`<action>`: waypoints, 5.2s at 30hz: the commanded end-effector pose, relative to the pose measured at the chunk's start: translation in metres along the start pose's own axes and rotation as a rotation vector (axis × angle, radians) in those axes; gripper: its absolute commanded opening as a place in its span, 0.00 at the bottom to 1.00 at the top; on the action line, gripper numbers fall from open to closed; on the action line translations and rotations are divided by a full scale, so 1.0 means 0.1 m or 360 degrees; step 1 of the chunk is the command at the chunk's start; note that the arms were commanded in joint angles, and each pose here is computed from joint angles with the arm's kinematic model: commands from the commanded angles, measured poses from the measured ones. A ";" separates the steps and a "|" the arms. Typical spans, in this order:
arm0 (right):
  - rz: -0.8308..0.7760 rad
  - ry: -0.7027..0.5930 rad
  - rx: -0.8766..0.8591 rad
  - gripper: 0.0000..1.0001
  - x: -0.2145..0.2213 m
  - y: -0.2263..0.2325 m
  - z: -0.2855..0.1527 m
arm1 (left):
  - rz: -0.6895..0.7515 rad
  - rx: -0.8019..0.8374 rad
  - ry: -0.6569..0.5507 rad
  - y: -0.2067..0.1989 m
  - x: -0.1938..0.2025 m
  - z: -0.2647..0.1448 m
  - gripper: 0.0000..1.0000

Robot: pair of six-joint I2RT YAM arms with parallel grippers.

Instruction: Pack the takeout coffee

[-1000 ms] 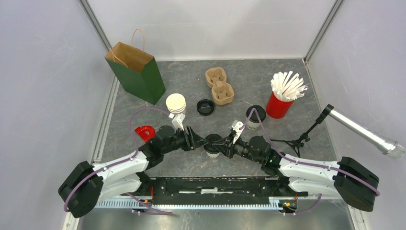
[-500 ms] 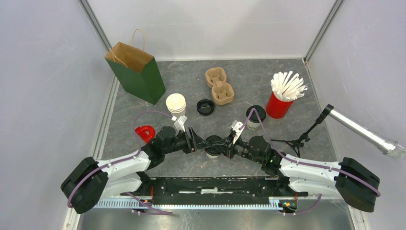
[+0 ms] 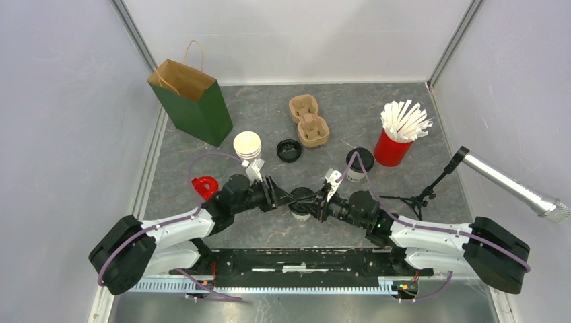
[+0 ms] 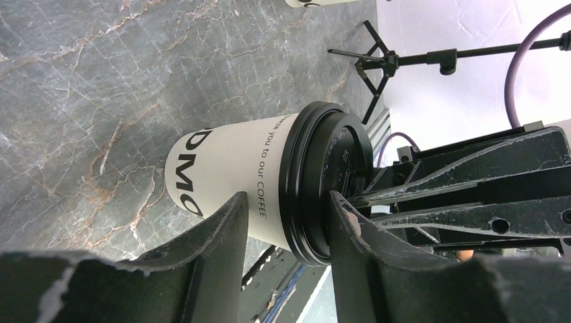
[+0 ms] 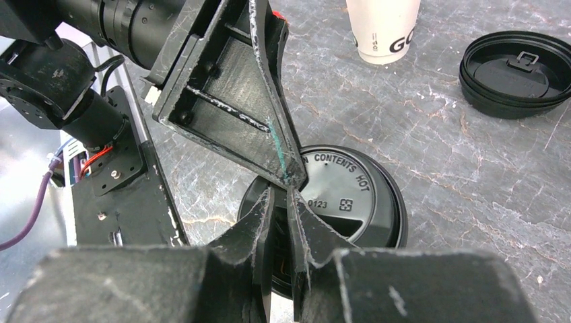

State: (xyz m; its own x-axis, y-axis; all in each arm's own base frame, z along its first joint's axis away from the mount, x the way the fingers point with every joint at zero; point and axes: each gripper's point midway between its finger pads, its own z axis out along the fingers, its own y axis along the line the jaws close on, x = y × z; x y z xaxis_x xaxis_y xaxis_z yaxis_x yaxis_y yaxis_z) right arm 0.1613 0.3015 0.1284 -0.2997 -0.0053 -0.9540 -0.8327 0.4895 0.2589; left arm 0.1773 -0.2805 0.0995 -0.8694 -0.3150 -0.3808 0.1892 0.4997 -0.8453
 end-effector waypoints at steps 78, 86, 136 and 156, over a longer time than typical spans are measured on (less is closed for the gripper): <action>0.0928 0.0070 0.0129 0.87 -0.12 -0.12 -0.34 | 0.0370 -0.0194 0.0156 -0.14 -0.20 -0.08 0.53; 0.0918 0.0124 0.0180 0.87 0.00 -0.18 -0.31 | 0.0292 -0.0150 0.0144 -0.15 -0.15 -0.06 0.48; 0.0999 0.0051 0.0193 0.90 -0.09 -0.27 -0.23 | 0.0443 -0.0262 0.0127 0.10 -0.20 0.08 0.59; 0.1061 0.0234 0.0372 0.69 0.72 -0.45 -0.44 | 0.0394 -0.0337 0.0151 0.33 -0.09 0.09 0.56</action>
State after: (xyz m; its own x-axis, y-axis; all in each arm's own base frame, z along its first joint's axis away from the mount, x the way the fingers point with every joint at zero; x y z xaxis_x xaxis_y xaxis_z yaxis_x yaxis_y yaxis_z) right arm 0.1702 0.2646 0.1092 -0.7447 0.2994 -0.5965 -0.4090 0.5014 0.7624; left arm 0.2041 -0.2868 0.1119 -0.8128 -0.1306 -0.5678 0.3766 0.6257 -0.6831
